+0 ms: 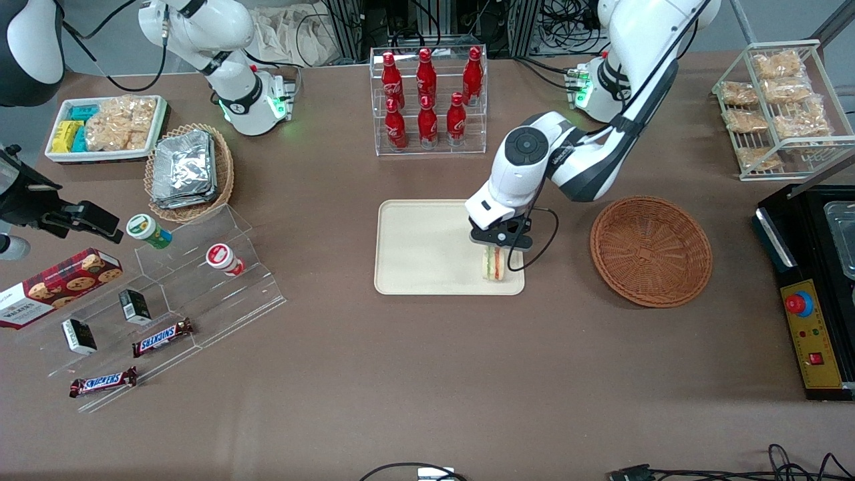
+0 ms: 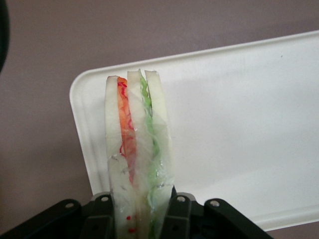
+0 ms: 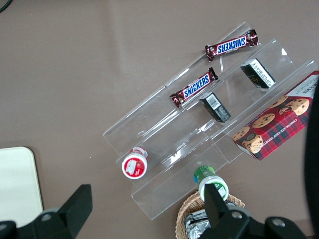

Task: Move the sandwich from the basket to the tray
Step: 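Lower the sandwich onto the tray with the left gripper, then open the left gripper to release the sandwich and lift away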

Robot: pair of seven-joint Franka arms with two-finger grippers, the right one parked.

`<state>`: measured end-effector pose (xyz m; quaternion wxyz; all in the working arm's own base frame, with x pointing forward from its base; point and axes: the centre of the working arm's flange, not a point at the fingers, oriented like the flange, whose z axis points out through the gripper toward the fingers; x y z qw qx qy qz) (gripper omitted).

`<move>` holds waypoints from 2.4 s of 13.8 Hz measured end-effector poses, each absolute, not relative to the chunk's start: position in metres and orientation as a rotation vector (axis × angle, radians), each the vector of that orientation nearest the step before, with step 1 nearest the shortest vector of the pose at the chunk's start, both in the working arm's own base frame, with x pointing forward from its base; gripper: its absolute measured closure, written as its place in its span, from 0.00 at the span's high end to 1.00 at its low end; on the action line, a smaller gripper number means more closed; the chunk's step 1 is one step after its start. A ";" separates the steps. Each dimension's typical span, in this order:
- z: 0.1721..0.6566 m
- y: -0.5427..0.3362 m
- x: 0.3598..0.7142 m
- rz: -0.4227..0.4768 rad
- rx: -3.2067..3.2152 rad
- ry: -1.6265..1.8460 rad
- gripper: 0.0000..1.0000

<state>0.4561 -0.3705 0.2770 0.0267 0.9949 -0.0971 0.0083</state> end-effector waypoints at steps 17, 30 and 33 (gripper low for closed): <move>0.221 -0.379 0.427 -0.087 3.105 -0.298 0.75; 0.351 -0.321 0.539 0.036 3.208 0.220 1.00; 0.378 -0.279 0.572 0.095 3.180 0.377 1.00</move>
